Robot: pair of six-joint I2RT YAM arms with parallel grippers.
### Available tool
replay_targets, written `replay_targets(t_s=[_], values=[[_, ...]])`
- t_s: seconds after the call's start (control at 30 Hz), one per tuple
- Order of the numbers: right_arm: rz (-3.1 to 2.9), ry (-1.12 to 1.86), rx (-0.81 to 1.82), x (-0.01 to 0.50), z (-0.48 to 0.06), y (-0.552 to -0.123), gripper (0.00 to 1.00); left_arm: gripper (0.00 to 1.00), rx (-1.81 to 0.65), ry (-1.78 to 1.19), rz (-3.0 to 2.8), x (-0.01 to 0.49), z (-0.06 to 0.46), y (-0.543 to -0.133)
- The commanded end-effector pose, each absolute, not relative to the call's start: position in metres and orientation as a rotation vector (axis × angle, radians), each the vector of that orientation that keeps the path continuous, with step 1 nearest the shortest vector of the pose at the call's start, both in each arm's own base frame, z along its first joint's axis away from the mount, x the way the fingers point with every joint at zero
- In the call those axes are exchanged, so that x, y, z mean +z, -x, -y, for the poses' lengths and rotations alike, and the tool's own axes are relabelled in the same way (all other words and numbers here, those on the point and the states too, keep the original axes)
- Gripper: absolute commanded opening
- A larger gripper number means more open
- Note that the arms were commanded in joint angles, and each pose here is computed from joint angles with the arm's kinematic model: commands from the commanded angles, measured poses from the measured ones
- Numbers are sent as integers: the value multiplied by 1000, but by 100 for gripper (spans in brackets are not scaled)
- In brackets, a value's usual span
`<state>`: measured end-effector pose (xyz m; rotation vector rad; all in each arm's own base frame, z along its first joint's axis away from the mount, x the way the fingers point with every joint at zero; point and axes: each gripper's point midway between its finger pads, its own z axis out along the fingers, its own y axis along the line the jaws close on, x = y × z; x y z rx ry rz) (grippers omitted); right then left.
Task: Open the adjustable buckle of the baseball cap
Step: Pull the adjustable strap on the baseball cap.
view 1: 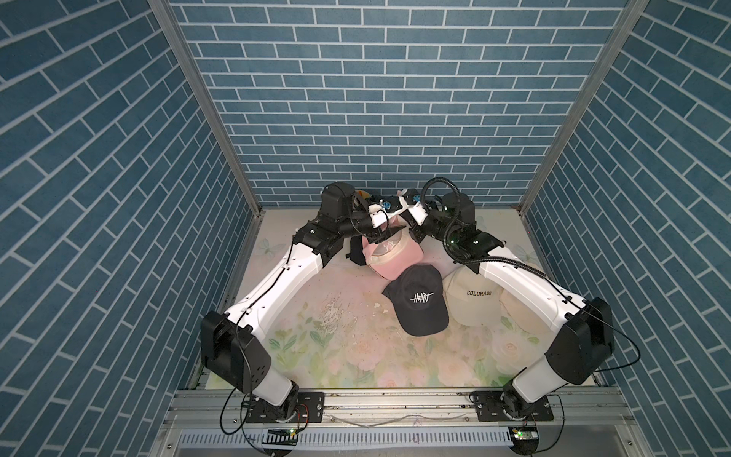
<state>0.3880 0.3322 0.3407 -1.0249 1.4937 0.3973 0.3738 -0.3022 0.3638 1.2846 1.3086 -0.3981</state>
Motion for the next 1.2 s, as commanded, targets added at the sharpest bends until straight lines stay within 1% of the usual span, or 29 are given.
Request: replay_targets(t_s=[0.0, 0.07, 0.13, 0.2, 0.37, 0.5, 0.73, 0.9, 0.97, 1.03, 1.1, 1.17], values=[[-1362, 1047, 408, 381, -332, -375, 0, 73, -460, -1218, -1311, 372, 292, -377], [-1349, 1057, 424, 379, -331, -373, 0, 75, -560, -1139, -1289, 390, 274, -383], [-1352, 1064, 434, 377, -330, -372, 0, 75, -677, -1084, -1263, 405, 258, -387], [-1356, 1076, 441, 376, -331, -371, 0, 74, -755, -1076, -1245, 413, 253, -390], [-1372, 1124, 457, 370, -335, -370, 0, 71, -871, -1138, -1236, 416, 265, -394], [-1372, 1141, 466, 369, -336, -369, 0, 69, -966, -1152, -1245, 410, 271, -391], [-1385, 1191, 476, 364, -340, -366, 0, 69, -1015, -1168, -1276, 399, 286, -395], [-1405, 1214, 465, 355, -341, -368, 0, 68, -1046, -1187, -1256, 403, 294, -393], [-1412, 1216, 462, 352, -341, -369, 0, 66, -1059, -1194, -1251, 404, 295, -390], [-1418, 1215, 457, 351, -341, -370, 0, 62, -1064, -1196, -1249, 404, 296, -390], [-1425, 1213, 450, 348, -340, -372, 0, 54, -1069, -1199, -1248, 403, 297, -389], [-1430, 1201, 444, 348, -340, -374, 0, 43, -1076, -1202, -1250, 402, 297, -388]])
